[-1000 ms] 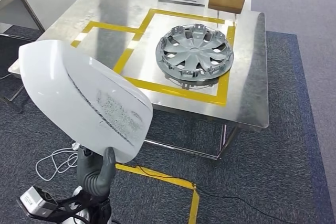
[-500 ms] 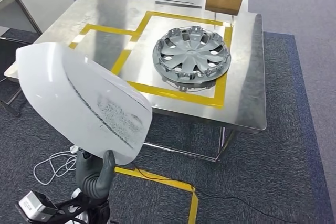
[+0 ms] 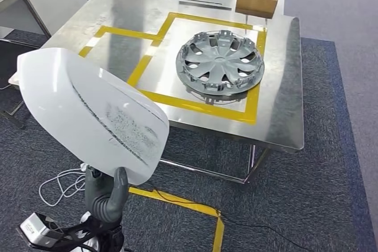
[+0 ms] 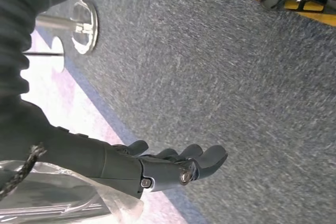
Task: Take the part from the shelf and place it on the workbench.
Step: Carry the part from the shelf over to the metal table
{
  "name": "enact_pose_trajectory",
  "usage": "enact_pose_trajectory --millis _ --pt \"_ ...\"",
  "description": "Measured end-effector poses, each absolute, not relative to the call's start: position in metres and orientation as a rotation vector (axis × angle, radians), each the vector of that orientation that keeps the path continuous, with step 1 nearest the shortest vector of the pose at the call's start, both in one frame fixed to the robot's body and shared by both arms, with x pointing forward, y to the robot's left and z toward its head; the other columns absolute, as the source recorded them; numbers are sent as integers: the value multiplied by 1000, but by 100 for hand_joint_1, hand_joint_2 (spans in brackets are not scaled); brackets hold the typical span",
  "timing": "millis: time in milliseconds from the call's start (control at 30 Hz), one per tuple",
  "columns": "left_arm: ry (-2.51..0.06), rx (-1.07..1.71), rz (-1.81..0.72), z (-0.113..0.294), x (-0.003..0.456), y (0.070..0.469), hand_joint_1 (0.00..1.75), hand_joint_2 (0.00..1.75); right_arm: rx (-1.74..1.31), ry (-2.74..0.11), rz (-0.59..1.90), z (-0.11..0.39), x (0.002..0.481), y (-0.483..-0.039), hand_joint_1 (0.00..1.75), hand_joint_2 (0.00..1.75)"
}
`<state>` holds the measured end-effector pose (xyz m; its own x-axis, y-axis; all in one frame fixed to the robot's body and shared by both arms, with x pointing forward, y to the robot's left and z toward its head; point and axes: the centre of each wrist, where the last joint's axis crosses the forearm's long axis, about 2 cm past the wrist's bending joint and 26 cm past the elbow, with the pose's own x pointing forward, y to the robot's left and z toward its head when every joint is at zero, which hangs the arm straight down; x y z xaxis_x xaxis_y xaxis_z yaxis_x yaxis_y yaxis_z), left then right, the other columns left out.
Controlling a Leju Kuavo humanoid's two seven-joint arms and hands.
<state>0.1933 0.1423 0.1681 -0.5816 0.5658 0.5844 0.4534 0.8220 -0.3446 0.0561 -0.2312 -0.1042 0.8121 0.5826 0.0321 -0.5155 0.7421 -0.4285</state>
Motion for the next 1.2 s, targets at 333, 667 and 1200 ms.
enact_pose_trajectory --millis 333,667,1200 --pt "-2281 -735 227 167 193 145 175 175 -421 -155 606 -104 55 -231 0 175" --pt "-2292 -777 197 168 193 143 175 175 -416 -153 608 -104 56 -231 0 175" --pt "-2284 -711 271 165 192 150 175 175 -421 -139 595 -105 53 -234 0 175"
